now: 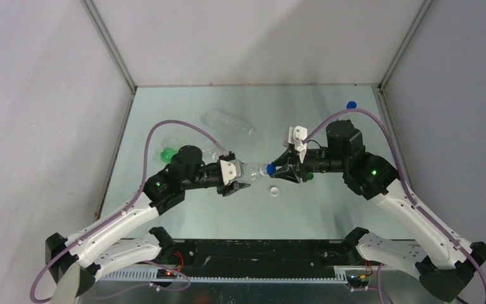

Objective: Screw on the bottle caps

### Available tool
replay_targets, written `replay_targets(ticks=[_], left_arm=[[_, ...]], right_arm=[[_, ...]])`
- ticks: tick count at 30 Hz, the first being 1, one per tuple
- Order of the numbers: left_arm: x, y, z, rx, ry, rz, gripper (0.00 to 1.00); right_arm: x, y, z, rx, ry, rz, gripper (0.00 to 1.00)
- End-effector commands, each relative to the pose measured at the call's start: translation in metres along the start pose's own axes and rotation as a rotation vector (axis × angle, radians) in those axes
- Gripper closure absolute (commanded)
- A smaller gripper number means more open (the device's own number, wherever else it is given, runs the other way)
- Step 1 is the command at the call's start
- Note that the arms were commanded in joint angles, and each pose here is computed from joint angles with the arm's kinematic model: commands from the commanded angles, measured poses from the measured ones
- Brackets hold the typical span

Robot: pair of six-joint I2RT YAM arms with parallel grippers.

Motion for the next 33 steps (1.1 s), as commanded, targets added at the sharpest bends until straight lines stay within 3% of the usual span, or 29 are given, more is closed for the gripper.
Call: replay_targets(ticks=[1, 9, 24, 33], left_arm=[[0.003, -0.001, -0.031, -0.029, -0.089, 0.040, 0.55], [0.001, -0.006, -0.033, -0.022, -0.012, 0.150, 0.59], [-0.006, -0.011, -0.044, -0.017, -0.011, 0.317, 0.60], [-0.010, -0.012, -0.052, -0.028, -0.030, 0.371, 0.61]], right_arm=[[-0.001, -0.003, -0.010, 0.098, -0.032, -0.036, 1.00], [-0.004, -0.005, -0.002, 0.168, 0.003, -0.059, 1.00], [-0.001, 0.001, 0.012, 0.365, 0.042, -0.170, 1.00], [-0.002, 0.007, 0.017, 0.398, 0.031, -0.234, 1.00]])
Point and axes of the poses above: each gripper's point midway between its finger pads, its own x axis back along the fingers, its own y axis along the line the jaws close on, z = x × y, the point moved 8 cm from there along x, back along the fingers, and after that the axes turned 9 degrees about x, right-handed, at the moved point
